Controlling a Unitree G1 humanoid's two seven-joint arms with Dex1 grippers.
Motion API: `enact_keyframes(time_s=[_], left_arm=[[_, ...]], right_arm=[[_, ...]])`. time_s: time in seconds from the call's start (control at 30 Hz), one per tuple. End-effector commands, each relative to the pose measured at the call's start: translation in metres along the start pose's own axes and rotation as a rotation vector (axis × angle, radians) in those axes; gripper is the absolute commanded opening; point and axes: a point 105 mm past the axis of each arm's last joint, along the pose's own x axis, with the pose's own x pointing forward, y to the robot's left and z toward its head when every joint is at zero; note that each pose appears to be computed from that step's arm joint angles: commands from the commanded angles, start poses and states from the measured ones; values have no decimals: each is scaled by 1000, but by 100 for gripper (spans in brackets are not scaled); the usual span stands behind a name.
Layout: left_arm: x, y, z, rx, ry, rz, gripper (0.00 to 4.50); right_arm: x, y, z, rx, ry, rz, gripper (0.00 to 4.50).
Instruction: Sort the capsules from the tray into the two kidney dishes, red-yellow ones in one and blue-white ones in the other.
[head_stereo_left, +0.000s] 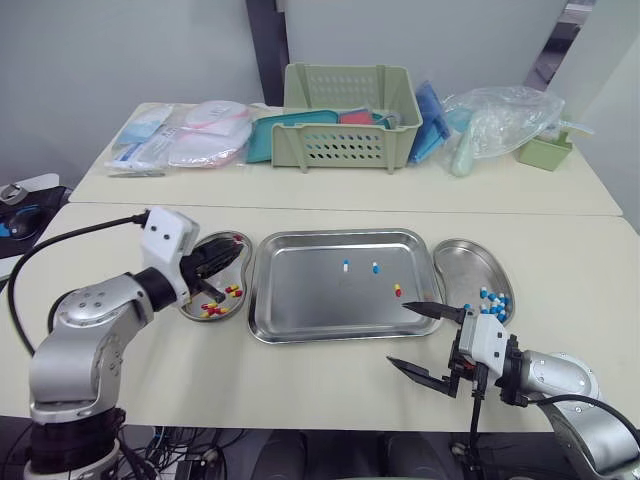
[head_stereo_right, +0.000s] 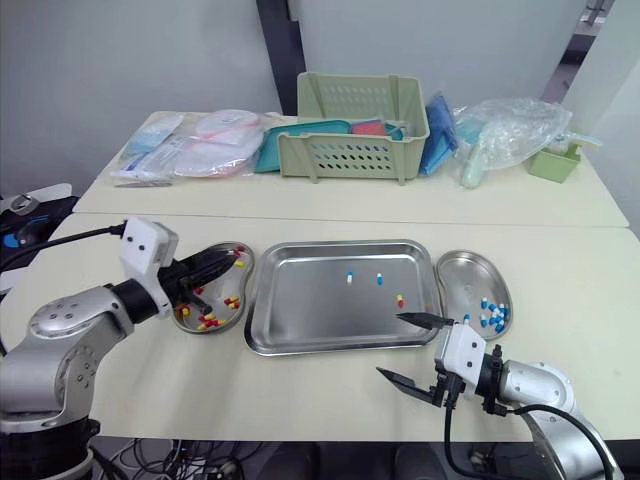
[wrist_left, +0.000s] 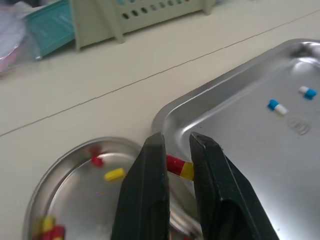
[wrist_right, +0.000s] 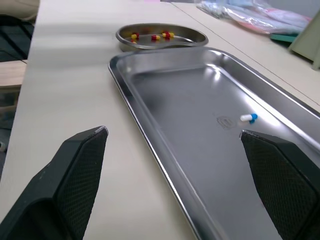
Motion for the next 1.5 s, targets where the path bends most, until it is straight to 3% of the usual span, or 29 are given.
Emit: enact_keyframes(time_s=[0.03, 0.47, 0.8, 1.5], left_arm=[[-12, 12, 9, 29, -41, 86, 35], [-14, 25, -5, -87, -102, 254, 35], [-22, 22, -6, -76, -103, 251, 357], [-46, 34, 8, -13, -126, 232, 357]], right_arm=[[6, 1, 10, -2, -51, 44, 450], [13, -6, 12, -19, -60, 68, 450], [15, -3, 10, -11, -60, 64, 450], [13, -2, 4, -5, -49, 44, 450]])
